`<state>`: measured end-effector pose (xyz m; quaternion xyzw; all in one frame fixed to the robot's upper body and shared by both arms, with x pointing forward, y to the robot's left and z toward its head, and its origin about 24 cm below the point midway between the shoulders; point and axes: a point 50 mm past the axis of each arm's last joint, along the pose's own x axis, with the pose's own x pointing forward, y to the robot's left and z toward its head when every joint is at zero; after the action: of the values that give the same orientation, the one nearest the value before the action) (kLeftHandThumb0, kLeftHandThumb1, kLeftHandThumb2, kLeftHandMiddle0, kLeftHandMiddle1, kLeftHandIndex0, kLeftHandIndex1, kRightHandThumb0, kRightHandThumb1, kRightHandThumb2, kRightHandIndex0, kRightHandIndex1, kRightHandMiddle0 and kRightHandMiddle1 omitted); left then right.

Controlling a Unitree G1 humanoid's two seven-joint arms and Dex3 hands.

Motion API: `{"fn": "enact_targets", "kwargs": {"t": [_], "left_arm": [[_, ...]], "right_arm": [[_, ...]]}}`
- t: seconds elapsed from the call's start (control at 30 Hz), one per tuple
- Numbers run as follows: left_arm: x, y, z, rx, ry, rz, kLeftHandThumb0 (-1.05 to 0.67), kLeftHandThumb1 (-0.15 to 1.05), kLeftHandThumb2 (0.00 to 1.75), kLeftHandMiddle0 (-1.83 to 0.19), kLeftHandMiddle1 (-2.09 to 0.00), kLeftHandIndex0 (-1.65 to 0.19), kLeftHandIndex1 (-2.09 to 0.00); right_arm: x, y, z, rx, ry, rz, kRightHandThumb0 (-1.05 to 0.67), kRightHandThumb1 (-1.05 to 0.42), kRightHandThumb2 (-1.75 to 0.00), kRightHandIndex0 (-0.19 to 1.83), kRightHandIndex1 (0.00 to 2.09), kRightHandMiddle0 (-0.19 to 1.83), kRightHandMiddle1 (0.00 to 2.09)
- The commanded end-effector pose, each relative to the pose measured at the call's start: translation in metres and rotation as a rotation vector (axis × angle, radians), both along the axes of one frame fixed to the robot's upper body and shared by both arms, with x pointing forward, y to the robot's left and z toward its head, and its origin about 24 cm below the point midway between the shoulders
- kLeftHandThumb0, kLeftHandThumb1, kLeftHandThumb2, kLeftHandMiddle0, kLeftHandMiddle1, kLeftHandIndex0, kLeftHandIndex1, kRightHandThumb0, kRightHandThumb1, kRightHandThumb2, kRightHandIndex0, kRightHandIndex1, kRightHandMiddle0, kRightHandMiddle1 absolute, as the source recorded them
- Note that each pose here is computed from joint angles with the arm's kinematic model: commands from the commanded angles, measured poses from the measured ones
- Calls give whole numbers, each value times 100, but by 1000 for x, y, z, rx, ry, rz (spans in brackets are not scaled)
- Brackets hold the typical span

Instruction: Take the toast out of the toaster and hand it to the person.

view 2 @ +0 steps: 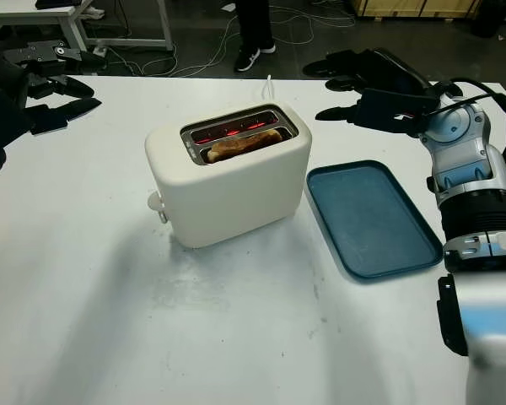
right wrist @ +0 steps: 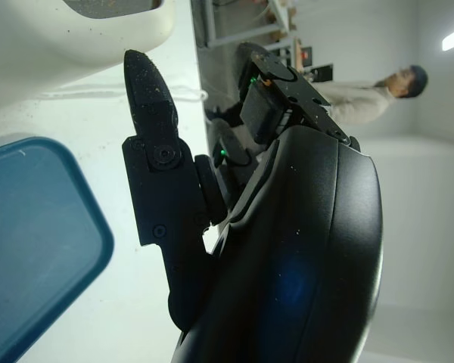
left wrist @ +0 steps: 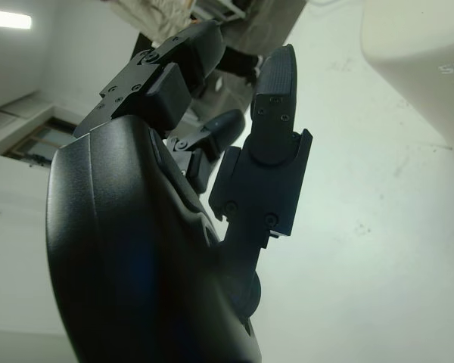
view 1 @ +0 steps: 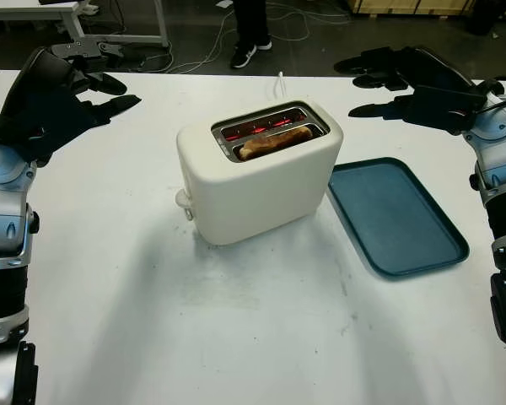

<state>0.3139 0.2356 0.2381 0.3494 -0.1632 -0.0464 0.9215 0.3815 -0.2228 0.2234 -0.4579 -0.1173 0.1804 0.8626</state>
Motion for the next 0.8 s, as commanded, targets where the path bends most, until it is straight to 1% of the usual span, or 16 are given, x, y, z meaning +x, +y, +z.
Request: {"fn": "enact_targets", "kwargs": {"t": [0.0, 0.17, 0.23, 0.4, 0.63, 0.77], "left_arm": [[-1, 0, 0, 0, -5, -2, -42, 92, 15, -38, -92, -55, -40], [-1, -1, 0, 21, -14, -8, -42, 92, 15, -39, -92, -56, -41], [-1, -2, 1, 11, -12, -11, -40, 92, 15, -38, -93, -56, -41], [-1, -1, 0, 25, -17, -6, -42, 92, 16, -39, -94, -56, -42], [-3, 0, -1, -5, -3, -4, -40, 92, 15, -37, -94, -54, -42], [-3, 0, 0, 5, -11, -5, -41, 92, 15, -39, -96, -55, -43]], "right_arm": [[0, 2, 0, -2, 3, 3, -47, -92, -1, 58, 0, 54, 0], [0, 2, 0, 11, 8, 4, -43, -92, 0, 57, 0, 53, 0], [0, 2, 0, 11, 7, 4, -43, -92, 0, 57, 0, 54, 0], [1, 3, -1, 2, -1, 7, -47, -92, -1, 58, 1, 54, 1], [0, 3, 0, 3, -1, 11, -43, -91, 0, 58, 1, 54, 1], [0, 4, -1, 5, -9, 16, -44, -91, 0, 59, 1, 56, 1]]}}
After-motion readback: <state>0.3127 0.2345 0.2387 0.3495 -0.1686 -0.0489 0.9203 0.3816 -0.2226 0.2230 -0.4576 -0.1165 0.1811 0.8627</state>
